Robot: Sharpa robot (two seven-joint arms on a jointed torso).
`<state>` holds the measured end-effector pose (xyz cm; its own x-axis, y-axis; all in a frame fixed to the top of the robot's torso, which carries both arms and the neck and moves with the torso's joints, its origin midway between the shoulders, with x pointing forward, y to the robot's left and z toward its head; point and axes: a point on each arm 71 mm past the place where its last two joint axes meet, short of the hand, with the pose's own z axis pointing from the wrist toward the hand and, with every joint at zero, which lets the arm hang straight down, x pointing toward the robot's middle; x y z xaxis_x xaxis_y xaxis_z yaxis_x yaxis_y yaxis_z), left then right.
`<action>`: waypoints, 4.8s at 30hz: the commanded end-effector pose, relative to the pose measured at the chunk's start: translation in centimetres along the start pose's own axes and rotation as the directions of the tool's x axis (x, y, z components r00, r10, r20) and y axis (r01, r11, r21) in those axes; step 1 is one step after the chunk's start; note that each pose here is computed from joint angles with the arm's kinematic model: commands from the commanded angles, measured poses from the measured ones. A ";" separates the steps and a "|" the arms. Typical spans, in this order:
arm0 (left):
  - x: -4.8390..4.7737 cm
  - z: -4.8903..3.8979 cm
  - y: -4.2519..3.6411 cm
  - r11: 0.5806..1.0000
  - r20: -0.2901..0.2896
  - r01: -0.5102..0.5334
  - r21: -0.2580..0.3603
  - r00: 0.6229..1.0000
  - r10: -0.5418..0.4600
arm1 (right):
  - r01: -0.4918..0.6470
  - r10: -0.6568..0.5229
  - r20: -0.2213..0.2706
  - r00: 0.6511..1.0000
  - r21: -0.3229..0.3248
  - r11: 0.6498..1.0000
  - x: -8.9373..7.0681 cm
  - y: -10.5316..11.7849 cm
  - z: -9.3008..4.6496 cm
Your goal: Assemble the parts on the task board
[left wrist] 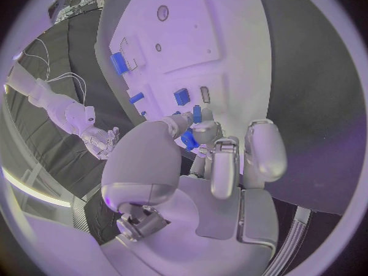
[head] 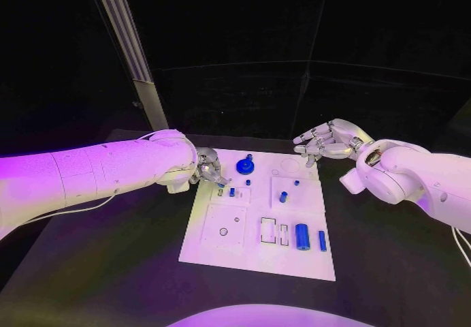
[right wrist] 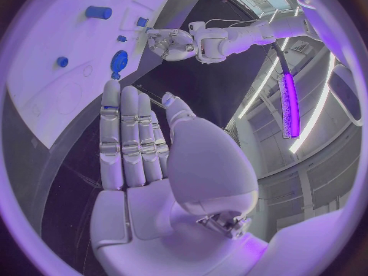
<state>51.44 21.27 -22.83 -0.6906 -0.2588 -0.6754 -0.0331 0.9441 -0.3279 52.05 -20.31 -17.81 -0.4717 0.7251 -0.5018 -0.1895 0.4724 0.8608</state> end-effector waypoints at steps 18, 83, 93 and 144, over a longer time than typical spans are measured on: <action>0.80 0.08 0.04 0.997 -0.046 -0.075 -0.013 0.996 0.074 | -0.001 0.000 -0.009 1.000 -0.008 1.000 -0.1 0.1 0.0; 1.19 -1.25 0.94 0.998 0.112 0.024 0.049 0.993 -0.029 | 0.000 0.000 -0.006 1.000 -0.003 1.000 -0.1 -0.1 0.0; 1.93 -0.85 1.26 0.999 0.109 0.010 0.039 0.994 -0.014 | 0.001 -0.001 -0.007 1.000 0.001 1.000 -0.2 -0.1 0.1; 2.99 -0.31 0.94 0.999 0.021 -0.044 0.017 0.999 0.043 | 0.000 0.000 -0.012 1.000 -0.001 1.000 0.0 -0.1 0.2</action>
<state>49.33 21.60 -24.61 -0.6557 -0.2436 -0.7147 0.0029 0.9457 -0.3251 52.22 -20.40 -17.98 -0.4754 0.7225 -0.5020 -0.1836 0.4765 0.8598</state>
